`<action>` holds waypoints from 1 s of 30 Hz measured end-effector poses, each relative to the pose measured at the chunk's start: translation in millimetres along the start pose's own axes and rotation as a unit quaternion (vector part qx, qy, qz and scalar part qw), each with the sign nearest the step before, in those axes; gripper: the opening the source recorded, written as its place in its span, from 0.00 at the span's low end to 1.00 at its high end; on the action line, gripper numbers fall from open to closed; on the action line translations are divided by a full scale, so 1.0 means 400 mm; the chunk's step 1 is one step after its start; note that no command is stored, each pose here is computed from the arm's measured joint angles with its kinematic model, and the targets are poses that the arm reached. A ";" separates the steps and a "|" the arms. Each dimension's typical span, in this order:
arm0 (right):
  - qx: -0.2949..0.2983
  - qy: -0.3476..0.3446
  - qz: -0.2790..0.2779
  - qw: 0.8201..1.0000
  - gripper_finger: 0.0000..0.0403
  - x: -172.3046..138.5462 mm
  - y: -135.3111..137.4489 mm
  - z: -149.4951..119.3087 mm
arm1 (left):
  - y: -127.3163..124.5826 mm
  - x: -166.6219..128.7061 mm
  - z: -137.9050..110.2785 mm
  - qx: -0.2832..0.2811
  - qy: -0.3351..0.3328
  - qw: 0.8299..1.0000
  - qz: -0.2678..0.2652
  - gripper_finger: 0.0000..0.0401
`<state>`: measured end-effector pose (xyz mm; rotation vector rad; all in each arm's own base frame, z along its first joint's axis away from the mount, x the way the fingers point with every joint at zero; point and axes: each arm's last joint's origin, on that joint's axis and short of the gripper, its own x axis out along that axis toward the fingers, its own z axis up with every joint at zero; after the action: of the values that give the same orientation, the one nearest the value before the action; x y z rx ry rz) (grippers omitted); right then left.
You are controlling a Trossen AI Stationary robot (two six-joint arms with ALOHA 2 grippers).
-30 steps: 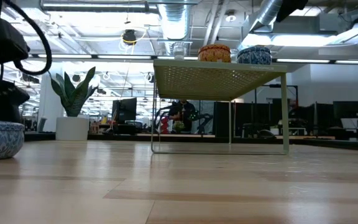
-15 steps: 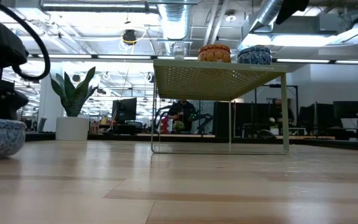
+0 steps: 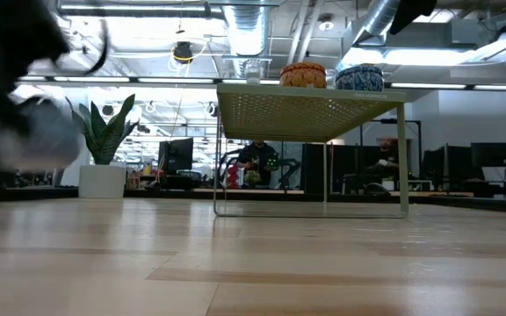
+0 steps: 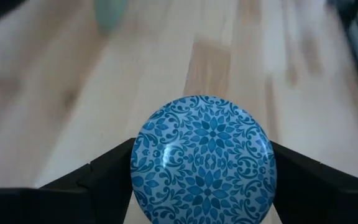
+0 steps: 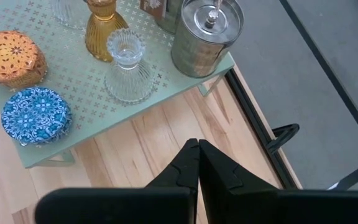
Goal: Pick & Place candle stick holders
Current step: Put the blue scented candle on the shelf
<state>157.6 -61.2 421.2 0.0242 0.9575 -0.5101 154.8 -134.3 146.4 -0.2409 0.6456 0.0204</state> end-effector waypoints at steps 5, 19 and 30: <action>-0.001 0.000 0.000 1.000 0.00 0.000 0.000 0.000 | 0.003 -0.032 0.138 0.008 -0.102 0.994 0.025 0.76; -0.004 -0.001 0.000 1.000 0.00 0.000 0.000 0.001 | 0.131 -0.039 0.431 0.037 -0.199 0.968 0.147 0.76; -0.005 -0.001 0.000 1.000 0.00 0.000 0.000 0.001 | 0.126 0.086 0.496 0.046 -0.130 0.986 0.097 0.76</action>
<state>157.9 -61.3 421.3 0.0136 0.9577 -0.5048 295.2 -41.8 268.0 -0.0838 0.4057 0.2060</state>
